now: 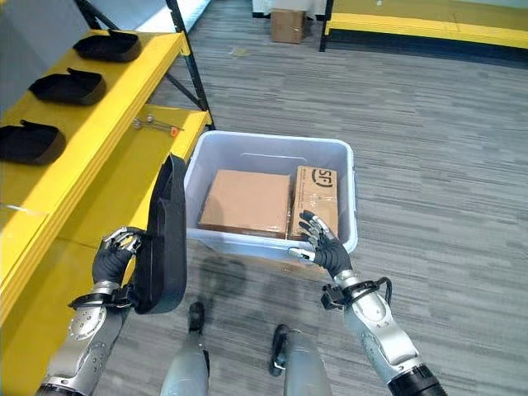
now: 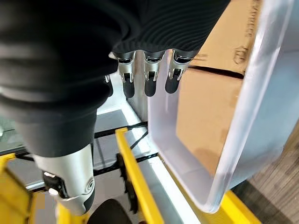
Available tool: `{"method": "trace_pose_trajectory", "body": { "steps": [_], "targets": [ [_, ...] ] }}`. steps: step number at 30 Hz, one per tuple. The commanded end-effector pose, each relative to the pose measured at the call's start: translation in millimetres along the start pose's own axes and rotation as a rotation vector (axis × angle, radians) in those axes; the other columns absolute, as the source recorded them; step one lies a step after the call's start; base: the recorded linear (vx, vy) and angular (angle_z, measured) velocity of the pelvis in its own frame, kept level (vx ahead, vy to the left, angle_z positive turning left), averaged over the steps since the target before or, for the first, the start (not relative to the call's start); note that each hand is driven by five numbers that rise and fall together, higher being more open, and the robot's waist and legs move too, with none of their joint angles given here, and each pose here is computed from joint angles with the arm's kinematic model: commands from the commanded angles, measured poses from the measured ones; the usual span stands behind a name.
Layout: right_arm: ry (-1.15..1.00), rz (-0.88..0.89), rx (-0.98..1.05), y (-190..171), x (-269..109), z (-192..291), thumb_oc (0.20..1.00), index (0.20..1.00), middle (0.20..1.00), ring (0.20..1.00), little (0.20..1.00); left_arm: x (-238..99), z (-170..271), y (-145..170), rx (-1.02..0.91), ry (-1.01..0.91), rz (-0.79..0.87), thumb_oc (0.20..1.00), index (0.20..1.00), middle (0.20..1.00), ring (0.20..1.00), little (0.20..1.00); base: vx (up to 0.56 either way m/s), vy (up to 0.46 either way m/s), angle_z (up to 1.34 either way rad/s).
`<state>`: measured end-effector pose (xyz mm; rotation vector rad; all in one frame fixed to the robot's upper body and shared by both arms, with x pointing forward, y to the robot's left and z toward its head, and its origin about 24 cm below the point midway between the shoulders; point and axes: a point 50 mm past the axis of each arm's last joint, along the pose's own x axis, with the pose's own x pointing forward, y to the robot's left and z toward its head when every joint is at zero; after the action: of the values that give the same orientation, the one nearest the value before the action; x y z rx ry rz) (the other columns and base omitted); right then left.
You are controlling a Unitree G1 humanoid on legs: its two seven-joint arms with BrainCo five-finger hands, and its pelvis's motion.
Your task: Move parts from the plastic box to the shelf.
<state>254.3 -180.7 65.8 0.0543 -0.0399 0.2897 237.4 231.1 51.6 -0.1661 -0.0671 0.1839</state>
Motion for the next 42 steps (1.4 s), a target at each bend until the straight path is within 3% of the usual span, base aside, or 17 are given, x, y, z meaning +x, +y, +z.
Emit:
{"method": "trace_pose_trajectory", "body": {
  "steps": [1,8,32,42],
  "targets": [
    [-0.109,0.003,-0.042,-6.7,-1.3,20.8,1.0,1.0,1.0,1.0,1.0,19.7,40.4,-21.5,-0.092,-0.221,-0.076,0.2,0.2,0.2,0.2,0.2,-0.04,-0.03,0.45],
    [-0.112,-0.014,0.004,-2.1,-3.1,16.5,1.0,1.0,1.0,1.0,1.0,17.6,38.2,-29.1,-0.104,-0.217,-0.11,0.2,0.2,0.2,0.2,0.2,0.06,0.132,0.69],
    [-0.023,0.069,0.086,34.6,8.6,-9.0,1.0,1.0,1.0,1.0,1.0,11.6,56.0,2.4,0.068,-0.282,-0.01,0.2,0.2,0.2,0.2,0.2,0.06,0.207,0.14],
    [-0.011,0.075,0.131,32.3,6.4,-13.4,1.0,1.0,1.0,1.0,1.0,24.2,47.9,-16.4,0.088,-0.265,-0.067,0.2,0.2,0.2,0.2,0.2,0.12,-0.02,0.95]
  ]
}}
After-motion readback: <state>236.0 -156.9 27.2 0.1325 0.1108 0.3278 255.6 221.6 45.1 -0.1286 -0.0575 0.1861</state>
